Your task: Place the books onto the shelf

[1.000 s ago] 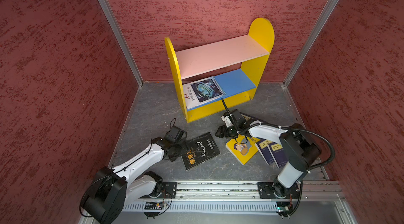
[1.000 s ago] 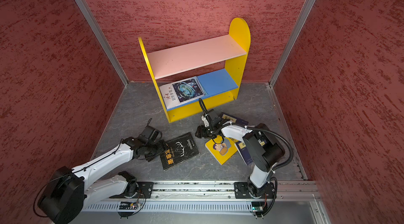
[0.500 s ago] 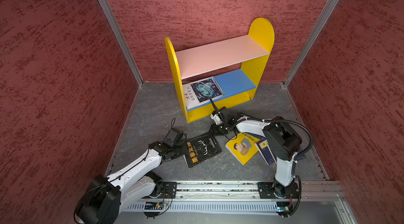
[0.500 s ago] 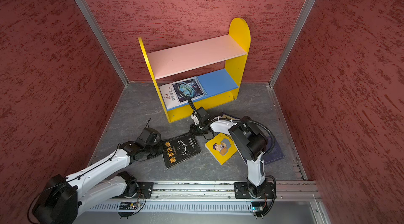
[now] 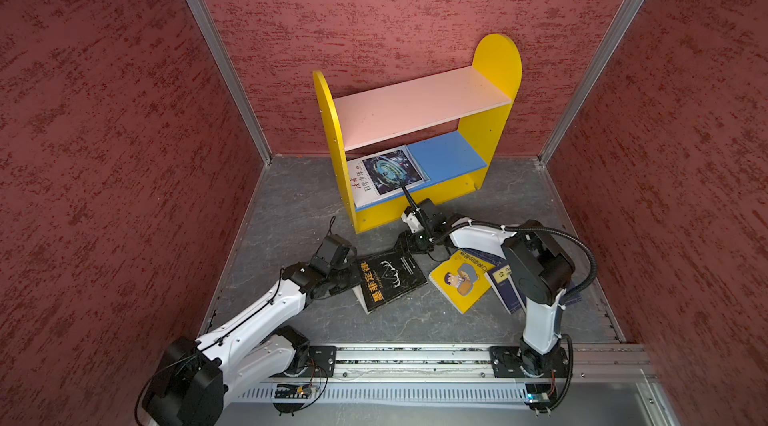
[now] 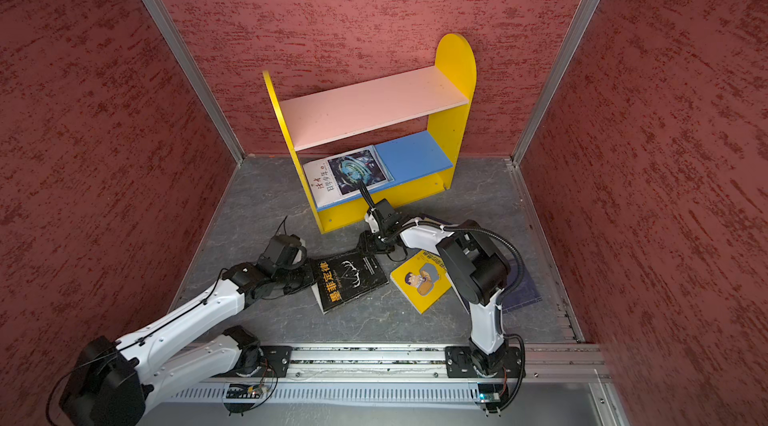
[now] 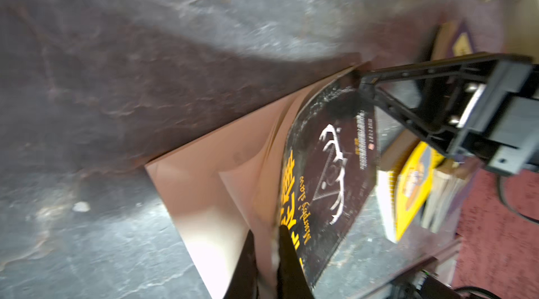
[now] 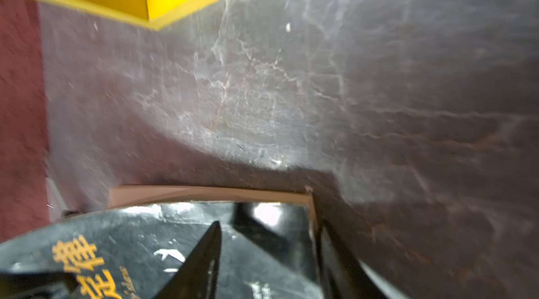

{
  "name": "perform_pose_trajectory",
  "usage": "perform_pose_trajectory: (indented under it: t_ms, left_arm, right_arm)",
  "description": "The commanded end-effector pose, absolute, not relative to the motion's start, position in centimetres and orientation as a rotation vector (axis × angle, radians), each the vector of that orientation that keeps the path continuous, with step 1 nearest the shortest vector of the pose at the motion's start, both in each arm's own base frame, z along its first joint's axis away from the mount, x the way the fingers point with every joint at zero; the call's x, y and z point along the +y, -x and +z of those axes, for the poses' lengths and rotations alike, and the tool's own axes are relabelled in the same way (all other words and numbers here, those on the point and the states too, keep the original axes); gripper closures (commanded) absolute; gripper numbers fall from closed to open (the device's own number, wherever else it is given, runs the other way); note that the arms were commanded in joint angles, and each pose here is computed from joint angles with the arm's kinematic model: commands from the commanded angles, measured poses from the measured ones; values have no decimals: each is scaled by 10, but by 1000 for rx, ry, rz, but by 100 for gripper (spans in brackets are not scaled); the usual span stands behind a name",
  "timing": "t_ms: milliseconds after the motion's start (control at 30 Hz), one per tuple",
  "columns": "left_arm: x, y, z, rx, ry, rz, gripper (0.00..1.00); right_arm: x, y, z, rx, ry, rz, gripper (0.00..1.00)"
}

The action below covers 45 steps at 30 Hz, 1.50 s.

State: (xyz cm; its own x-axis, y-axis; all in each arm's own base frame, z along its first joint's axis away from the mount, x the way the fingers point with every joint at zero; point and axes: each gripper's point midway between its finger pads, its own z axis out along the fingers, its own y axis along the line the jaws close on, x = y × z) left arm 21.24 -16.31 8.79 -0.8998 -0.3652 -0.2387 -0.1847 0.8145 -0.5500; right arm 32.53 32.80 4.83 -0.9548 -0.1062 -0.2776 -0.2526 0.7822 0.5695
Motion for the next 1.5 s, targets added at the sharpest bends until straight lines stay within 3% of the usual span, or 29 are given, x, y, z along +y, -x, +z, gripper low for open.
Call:
perform_pose_trajectory:
  t_ms: [0, 233, 500, 733, 967, 1267, 1367, 1467]
  left_arm:
    - [-176, -229, 116, 2617, 474, -888, 100]
    - [-179, -245, 135, 2617, 691, -1027, 100]
    - [-177, -261, 138, 2435, 1118, -1289, 100]
    - [-167, -268, 139, 2240, 1386, -1412, 100]
    - [-169, -265, 139, 2238, 1399, -1418, 100]
    - [-173, -262, 138, 2253, 1383, -1421, 100]
    - [-174, -260, 135, 2268, 1373, -1418, 100]
    - [-173, -256, 132, 2295, 1359, -1392, 100]
  right_arm:
    - [306, -360, 113, 2589, 115, 1018, 33]
    - [235, -371, 160, 2491, -300, 1193, 15]
    - [237, -324, 148, 2422, -593, 1617, 15]
    - [236, -310, 136, 2453, -648, 1643, 14]
    - [253, -318, 125, 2444, -680, 1750, 14]
    - [294, -329, 110, 2475, -663, 1880, 17]
    - [306, -333, 105, 2484, -663, 1913, 23]
    - [311, -336, 98, 2500, -676, 1908, 36]
